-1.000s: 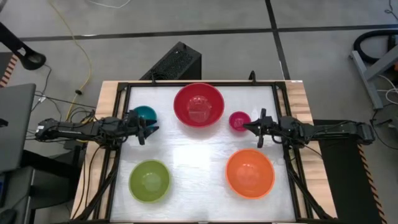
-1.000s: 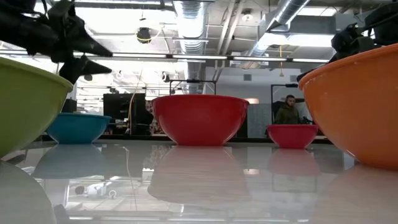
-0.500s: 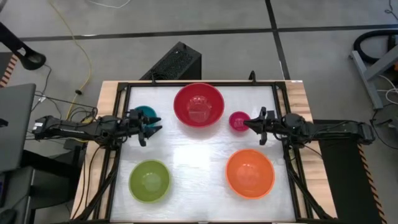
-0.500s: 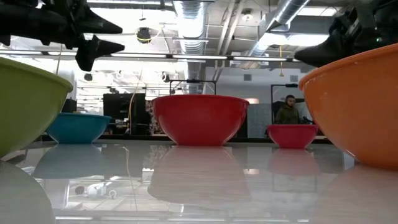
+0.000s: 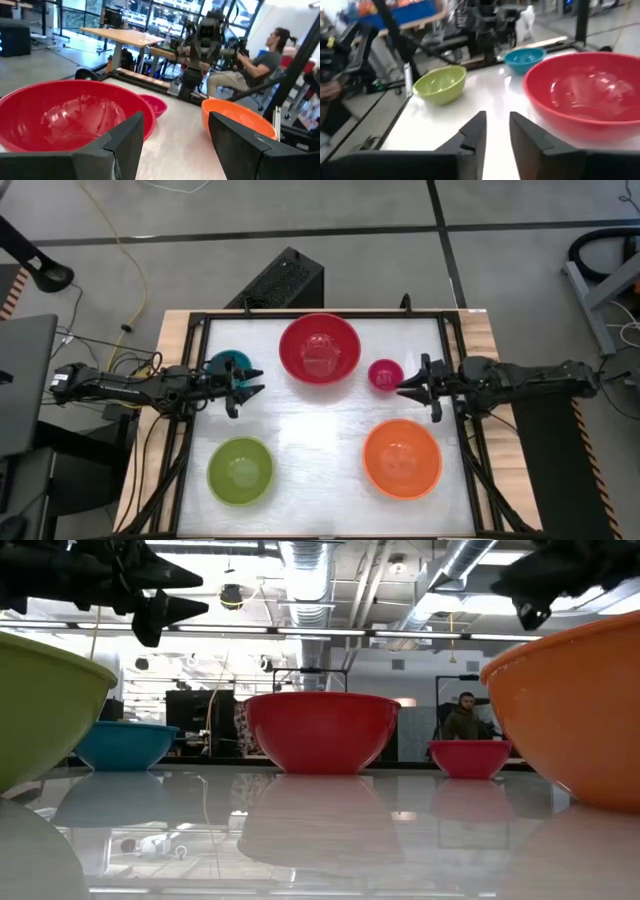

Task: Nest bowls inside each other
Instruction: Stack the orange bowl on top of the red bowl

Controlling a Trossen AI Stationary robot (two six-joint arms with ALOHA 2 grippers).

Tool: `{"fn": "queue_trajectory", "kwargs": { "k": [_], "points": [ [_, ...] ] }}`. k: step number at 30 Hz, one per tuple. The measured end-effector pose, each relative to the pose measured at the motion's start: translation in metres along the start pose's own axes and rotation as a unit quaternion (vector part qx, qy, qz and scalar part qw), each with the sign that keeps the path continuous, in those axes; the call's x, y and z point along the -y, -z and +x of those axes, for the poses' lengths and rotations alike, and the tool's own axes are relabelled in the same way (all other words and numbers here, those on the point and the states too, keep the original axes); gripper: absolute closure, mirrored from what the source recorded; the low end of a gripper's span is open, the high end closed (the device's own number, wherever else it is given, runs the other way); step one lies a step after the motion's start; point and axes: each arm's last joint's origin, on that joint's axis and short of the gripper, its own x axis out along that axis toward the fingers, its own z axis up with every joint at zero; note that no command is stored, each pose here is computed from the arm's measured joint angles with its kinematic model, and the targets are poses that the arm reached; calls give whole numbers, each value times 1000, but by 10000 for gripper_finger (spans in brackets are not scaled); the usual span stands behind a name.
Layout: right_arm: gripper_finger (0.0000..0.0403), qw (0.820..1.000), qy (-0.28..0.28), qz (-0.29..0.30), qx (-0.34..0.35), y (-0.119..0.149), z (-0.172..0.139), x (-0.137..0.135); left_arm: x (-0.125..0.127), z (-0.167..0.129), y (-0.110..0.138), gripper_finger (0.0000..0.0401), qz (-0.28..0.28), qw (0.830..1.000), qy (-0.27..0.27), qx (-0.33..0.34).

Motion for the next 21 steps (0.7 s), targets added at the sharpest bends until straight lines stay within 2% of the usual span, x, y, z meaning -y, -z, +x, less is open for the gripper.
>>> {"fn": "queue_trajectory", "kwargs": {
  "k": [4, 9, 12, 16, 21],
  "points": [
    [233, 998, -17, -14, -67, -15, -1, -12, 0, 0, 0, 189, 2, 1000, 0, -2],
    [185, 988, -23, -5, -154, -30, -2, -25, 0, 0, 1, 189, 14, 1000, 0, -3],
    [176, 981, -16, 3, -195, -42, 1, -31, 0, 0, 1, 197, 19, 1000, 3, -3],
    [177, 968, -2, 11, -252, -52, 10, -38, 0, 0, 0, 230, 22, 1000, 5, -3],
    [179, 934, 30, 24, -355, -52, 26, -47, 0, 0, -2, 280, 26, 1000, 0, 8]
  ]
}}
